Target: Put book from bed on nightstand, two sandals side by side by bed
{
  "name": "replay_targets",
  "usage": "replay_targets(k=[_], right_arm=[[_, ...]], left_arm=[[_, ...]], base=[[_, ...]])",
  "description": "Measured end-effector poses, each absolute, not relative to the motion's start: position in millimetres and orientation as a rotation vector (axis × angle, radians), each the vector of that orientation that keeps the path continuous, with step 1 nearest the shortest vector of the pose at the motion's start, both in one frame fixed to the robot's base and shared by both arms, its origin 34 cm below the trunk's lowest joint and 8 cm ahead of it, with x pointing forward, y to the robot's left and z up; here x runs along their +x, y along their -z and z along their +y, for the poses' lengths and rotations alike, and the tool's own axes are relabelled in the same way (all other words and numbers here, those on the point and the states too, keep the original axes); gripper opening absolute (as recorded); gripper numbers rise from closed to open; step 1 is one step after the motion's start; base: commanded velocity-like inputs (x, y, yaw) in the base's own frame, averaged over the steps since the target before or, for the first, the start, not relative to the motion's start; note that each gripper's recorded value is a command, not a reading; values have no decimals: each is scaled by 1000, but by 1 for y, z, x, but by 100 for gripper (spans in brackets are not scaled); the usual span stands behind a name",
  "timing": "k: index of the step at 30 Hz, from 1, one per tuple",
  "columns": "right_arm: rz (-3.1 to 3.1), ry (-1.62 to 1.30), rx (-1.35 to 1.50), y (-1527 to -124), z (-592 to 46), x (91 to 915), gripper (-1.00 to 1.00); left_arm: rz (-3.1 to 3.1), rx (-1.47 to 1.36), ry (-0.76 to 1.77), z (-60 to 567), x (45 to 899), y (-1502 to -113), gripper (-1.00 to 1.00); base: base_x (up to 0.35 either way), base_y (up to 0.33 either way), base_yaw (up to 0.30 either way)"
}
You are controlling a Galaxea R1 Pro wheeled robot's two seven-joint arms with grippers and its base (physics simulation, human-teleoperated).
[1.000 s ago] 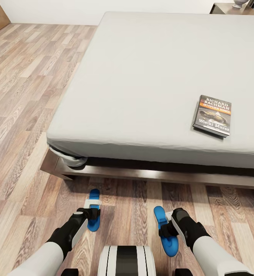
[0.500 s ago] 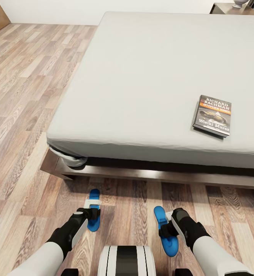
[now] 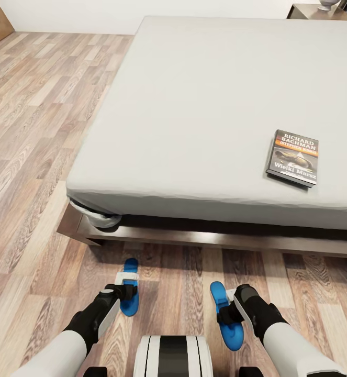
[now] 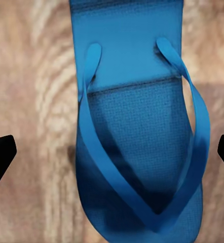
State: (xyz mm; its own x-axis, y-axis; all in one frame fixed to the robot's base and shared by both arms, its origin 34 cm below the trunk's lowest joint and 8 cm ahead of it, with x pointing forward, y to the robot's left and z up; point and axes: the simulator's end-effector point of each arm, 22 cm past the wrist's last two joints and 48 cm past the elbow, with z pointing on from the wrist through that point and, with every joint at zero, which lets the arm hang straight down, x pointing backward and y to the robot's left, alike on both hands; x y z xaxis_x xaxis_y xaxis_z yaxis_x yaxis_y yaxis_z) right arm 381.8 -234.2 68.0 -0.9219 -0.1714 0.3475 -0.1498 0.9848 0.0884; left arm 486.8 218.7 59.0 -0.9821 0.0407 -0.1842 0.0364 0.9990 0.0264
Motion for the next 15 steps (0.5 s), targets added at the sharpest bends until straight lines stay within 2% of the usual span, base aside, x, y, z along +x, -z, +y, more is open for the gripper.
replay_targets(k=[15], right_arm=[[-2768, 84, 231, -68, -235, 382, -100]], left_arm=[[2956, 58, -31, 218, 487, -59, 100]], base=[[0, 3, 0]])
